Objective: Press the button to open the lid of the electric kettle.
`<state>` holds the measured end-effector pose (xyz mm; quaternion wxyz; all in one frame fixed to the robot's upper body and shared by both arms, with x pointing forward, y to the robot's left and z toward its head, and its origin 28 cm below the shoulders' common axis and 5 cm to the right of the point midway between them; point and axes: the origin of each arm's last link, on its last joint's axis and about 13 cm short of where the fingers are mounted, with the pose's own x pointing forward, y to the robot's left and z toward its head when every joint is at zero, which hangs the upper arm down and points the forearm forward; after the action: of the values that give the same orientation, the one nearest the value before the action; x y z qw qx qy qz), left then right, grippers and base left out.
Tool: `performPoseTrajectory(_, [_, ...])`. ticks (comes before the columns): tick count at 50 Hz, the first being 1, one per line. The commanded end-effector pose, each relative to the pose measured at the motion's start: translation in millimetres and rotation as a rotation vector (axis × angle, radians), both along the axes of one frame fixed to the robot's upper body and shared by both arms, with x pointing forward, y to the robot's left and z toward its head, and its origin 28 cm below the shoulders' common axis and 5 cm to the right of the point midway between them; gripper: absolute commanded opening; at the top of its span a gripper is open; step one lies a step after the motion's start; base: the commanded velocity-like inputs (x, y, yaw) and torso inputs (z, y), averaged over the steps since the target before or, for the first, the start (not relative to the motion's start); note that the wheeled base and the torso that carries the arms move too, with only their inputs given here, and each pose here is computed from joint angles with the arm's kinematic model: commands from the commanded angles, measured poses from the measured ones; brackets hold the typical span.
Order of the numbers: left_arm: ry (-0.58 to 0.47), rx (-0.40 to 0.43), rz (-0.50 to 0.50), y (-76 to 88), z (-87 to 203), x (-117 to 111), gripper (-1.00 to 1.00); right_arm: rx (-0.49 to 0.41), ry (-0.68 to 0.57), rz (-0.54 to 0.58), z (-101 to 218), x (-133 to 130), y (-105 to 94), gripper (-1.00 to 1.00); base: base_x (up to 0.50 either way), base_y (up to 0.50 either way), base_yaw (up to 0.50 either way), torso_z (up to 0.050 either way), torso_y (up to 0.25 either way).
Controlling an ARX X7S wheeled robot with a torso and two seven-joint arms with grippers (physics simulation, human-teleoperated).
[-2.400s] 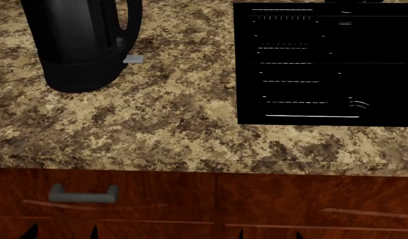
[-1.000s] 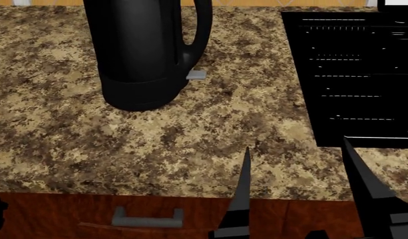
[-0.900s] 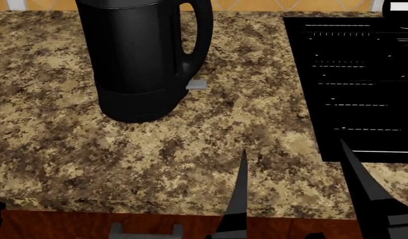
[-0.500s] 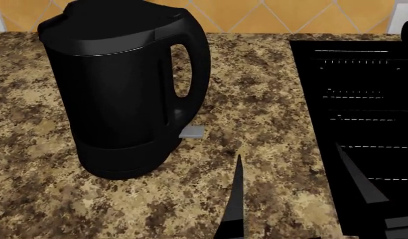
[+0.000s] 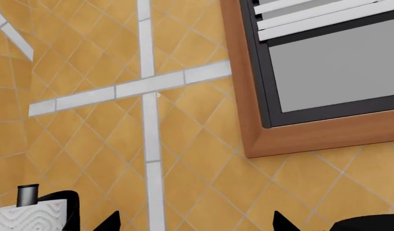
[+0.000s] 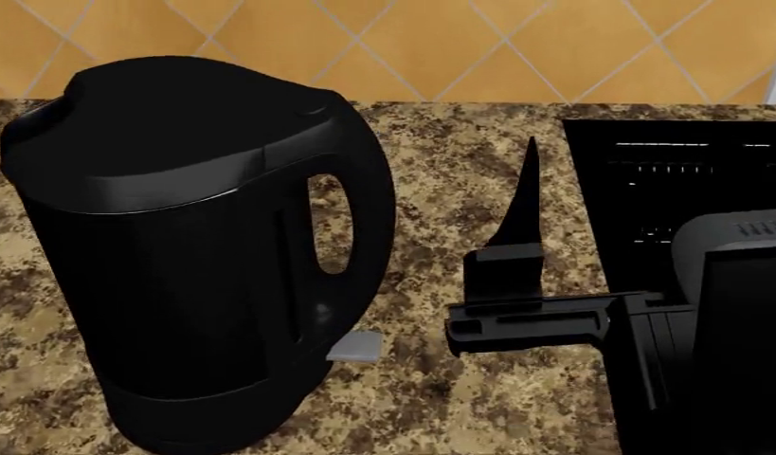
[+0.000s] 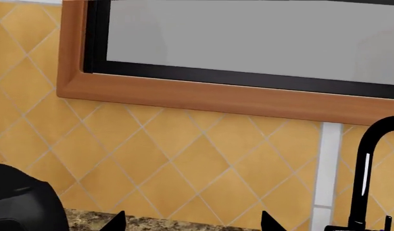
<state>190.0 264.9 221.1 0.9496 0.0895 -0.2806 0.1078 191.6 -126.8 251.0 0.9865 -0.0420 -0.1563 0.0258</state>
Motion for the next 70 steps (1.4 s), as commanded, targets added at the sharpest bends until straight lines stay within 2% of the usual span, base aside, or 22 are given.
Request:
performPoseTrajectory(1, [0.044, -0.060, 0.114, 13.9, 0, 14, 1.00, 0.014, -0.002, -0.008, 11, 11, -5.3, 1.00, 0.50, 0.00, 0.00, -0.012, 0.000])
performPoseTrajectory(12, [0.029, -0.114, 0.117, 23.5, -1, 5, 1.00, 0.055, 0.028, 0.006, 6, 13, -7.4, 1.00, 0.48, 0.00, 0.00, -0.014, 0.000])
performPoseTrajectory(25, [0.000, -0.127, 0.121, 31.8, 1, -7, 1.00, 0.047, 0.016, -0.002, 12, 7, -8.1, 1.00, 0.06, 0.00, 0.00, -0.027, 0.000])
performPoseTrajectory(34, [0.002, -0.119, 0.113, 33.4, -1, -11, 1.00, 0.056, 0.058, 0.003, 25, 9, -7.9, 1.00, 0.02, 0.00, 0.00, -0.030, 0.000])
performPoseTrajectory(35, [0.001, -0.119, 0.115, 33.5, -1, -11, 1.00, 0.042, 0.074, -0.019, 28, 10, -7.5, 1.00, 0.03, 0.01, -0.01, -0.027, 0.000])
performPoseTrajectory(38, [-0.002, -0.136, 0.111, 34.0, -5, -16, 1.00, 0.016, 0.079, 0.051, 53, 9, -2.7, 1.00, 0.02, 0.01, -0.01, -0.027, 0.000])
performPoseTrajectory(40, [-0.005, -0.138, 0.108, 34.5, -7, -18, 1.00, 0.001, 0.078, 0.055, 68, 8, -1.7, 1.00, 0.02, 0.01, 0.00, -0.027, 0.000])
performPoseTrajectory(45, [-0.013, -0.133, 0.102, 37.6, -9, -25, 1.00, -0.073, 0.160, 0.175, 130, 8, 4.1, 1.00, 0.02, 0.01, 0.00, -0.028, 0.000])
performPoseTrajectory(47, [-0.012, -0.129, 0.098, 36.7, -11, -25, 1.00, -0.125, 0.186, 0.148, 148, 7, 7.2, 1.00, 0.02, 0.01, 0.00, -0.028, 0.000])
performPoseTrajectory(50, [-0.011, -0.118, 0.090, 35.8, -14, -25, 1.00, -0.142, 0.223, 0.181, 167, 4, 13.1, 1.00, 0.02, 0.01, 0.00, -0.028, 0.000])
performPoseTrajectory(54, [-0.012, -0.121, 0.087, 37.5, -17, -28, 1.00, -0.235, 0.290, 0.192, 197, 4, 22.3, 1.00, 0.01, 0.01, 0.00, -0.028, 0.000])
performPoseTrajectory(60, [-0.022, -0.134, 0.083, 40.1, -18, -32, 1.00, -0.279, 0.359, 0.225, 229, 4, 30.7, 1.00, 0.01, 0.01, 0.00, -0.028, 0.000])
performPoseTrajectory(63, [-0.025, -0.130, 0.082, 40.7, -18, -33, 1.00, -0.354, 0.451, 0.272, 242, 6, 42.2, 1.00, 0.00, 0.01, 0.00, -0.028, 0.000])
performPoseTrajectory(64, [-0.026, -0.128, 0.083, 41.2, -18, -34, 1.00, -0.414, 0.493, 0.265, 245, 8, 47.0, 1.00, 0.00, 0.01, 0.00, -0.028, 0.000])
performPoseTrajectory(66, [-0.029, -0.129, 0.083, 41.8, -18, -35, 1.00, -0.461, 0.568, 0.309, 249, 10, 53.8, 1.00, 0.01, 0.01, 0.01, -0.028, 0.000])
performPoseTrajectory(69, [-0.027, -0.128, 0.082, 41.3, -18, -34, 1.00, -0.481, 0.617, 0.383, 256, 12, 60.4, 1.00, 0.00, 0.01, 0.01, -0.028, 0.000])
performPoseTrajectory(70, [-0.026, -0.122, 0.078, 40.8, -19, -34, 1.00, -0.520, 0.661, 0.395, 250, 14, 65.5, 1.00, 0.00, 0.01, 0.01, -0.028, 0.000])
